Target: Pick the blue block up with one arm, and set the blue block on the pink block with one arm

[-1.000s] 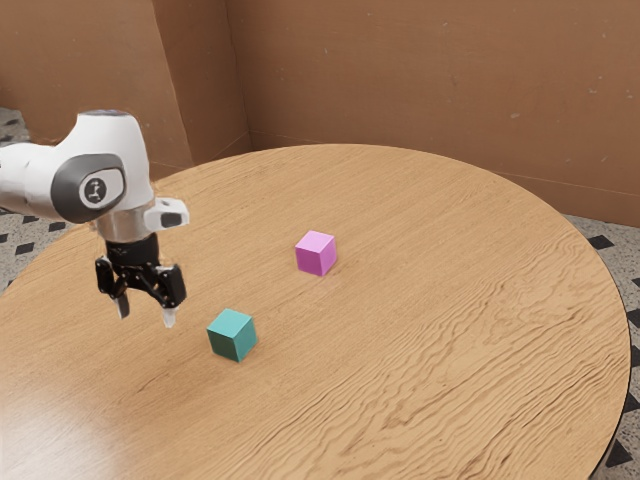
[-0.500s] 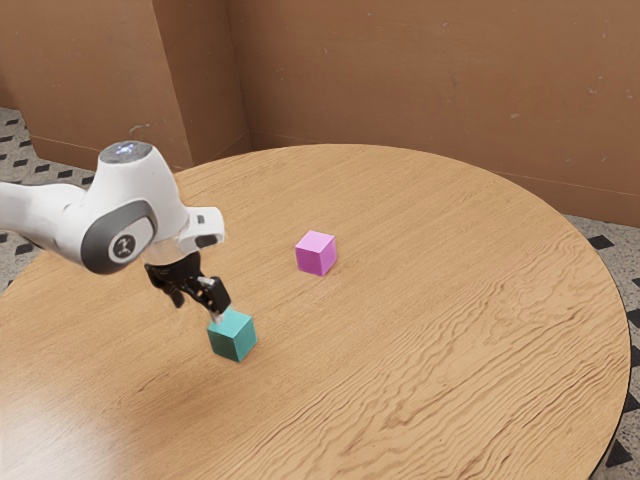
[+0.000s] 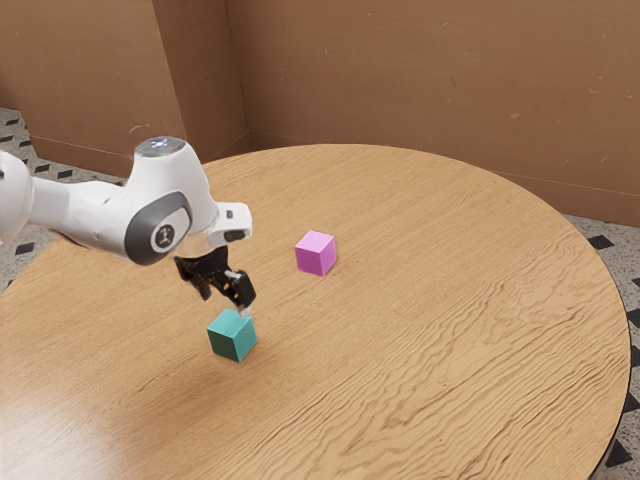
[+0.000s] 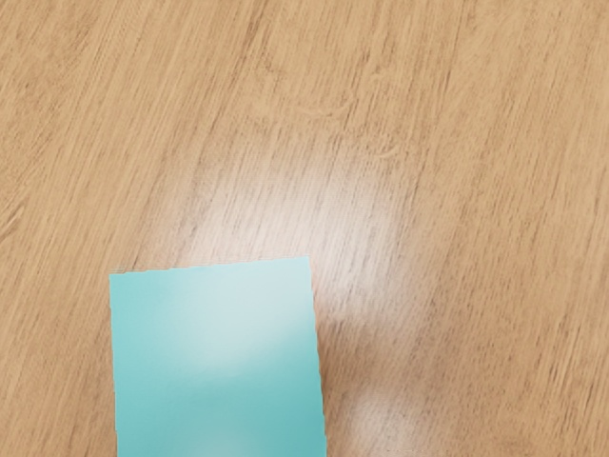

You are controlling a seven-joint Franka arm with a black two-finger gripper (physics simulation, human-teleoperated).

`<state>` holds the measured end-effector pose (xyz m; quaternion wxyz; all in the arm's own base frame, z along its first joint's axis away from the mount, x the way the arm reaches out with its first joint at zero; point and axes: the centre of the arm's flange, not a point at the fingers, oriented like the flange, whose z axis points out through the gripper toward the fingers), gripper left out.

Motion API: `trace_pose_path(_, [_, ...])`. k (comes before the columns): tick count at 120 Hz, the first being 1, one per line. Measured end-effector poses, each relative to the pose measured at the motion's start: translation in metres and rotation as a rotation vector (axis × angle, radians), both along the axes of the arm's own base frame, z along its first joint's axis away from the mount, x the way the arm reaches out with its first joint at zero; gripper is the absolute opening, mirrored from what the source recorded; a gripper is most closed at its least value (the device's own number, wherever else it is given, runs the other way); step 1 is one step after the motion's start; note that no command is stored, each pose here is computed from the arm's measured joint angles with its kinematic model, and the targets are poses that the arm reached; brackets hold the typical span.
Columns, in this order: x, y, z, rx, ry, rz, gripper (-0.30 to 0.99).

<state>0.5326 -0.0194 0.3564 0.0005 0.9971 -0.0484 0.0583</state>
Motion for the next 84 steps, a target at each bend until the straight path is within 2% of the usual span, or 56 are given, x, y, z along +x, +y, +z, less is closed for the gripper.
trace_pose_path(15, [0.000, 0.012, -0.017, 0.007, 0.073, -0.006, 0.67])
trace_pose_path(32, [-0.002, 0.026, -0.034, 0.009, 0.127, -0.004, 0.67])
trace_pose_path(51, [0.001, 0.021, -0.044, 0.013, 0.142, -0.041, 0.67])
trace_pose_path(84, [0.022, 0.026, -0.050, -0.036, 0.130, -0.027, 0.67])
